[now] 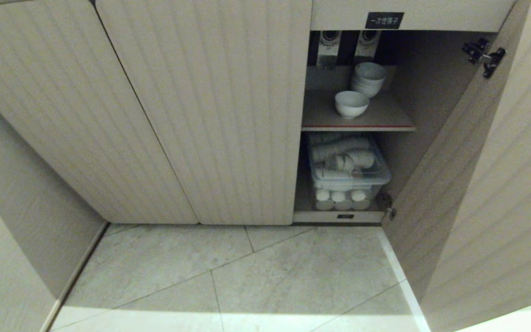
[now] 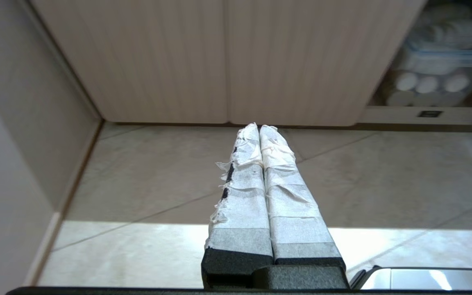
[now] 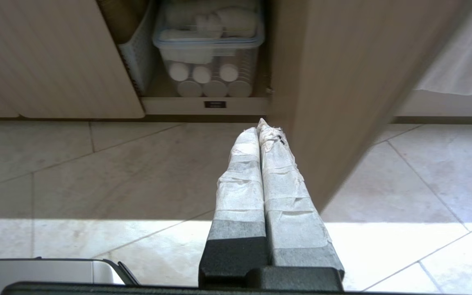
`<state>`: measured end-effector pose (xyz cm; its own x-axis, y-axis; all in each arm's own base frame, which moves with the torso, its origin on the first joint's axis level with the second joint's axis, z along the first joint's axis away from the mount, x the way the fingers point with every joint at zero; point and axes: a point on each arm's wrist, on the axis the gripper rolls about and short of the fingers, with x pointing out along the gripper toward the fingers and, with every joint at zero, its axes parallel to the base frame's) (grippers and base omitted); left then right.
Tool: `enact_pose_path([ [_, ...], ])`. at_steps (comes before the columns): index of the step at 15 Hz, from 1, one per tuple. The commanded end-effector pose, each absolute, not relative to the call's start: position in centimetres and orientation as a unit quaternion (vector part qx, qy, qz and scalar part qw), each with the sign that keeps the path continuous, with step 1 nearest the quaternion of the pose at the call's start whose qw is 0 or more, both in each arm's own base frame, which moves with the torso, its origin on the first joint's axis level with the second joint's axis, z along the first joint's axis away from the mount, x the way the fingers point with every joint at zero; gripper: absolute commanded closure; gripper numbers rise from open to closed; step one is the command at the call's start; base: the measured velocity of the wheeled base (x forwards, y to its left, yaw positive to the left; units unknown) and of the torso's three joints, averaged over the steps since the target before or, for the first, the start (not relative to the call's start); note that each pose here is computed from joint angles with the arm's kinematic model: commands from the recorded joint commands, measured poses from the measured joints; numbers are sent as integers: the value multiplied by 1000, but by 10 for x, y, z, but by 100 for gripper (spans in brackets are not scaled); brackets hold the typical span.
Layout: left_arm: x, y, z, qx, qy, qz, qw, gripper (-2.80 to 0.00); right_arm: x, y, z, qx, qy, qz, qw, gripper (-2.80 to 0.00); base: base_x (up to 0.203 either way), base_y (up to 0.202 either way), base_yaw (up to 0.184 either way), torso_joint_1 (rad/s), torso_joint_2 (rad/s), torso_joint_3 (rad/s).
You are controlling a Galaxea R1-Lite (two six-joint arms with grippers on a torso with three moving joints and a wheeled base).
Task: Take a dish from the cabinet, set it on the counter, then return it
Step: Close the cabinet door
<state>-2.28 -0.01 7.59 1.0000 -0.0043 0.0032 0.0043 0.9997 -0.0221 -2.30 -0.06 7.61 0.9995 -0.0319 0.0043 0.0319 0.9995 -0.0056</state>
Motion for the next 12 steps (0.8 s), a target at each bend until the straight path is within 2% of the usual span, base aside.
enact_pose_path([
  [1, -23, 0, 76, -11, -2, -2, 1000, 0, -23, -1, 76, -3, -1, -16, 1000, 0, 0, -197, 0, 1, 1, 1],
  [7, -23, 0, 76, -11, -2, -2, 1000, 0, -23, -1, 76, -3, -1, -16, 1000, 0, 0, -181, -1, 2, 3, 4],
  [12, -23, 0, 76, -12, -2, -2, 1000, 0, -23, -1, 76, -3, -1, -16, 1000, 0, 0, -14, 0, 0, 0, 0],
])
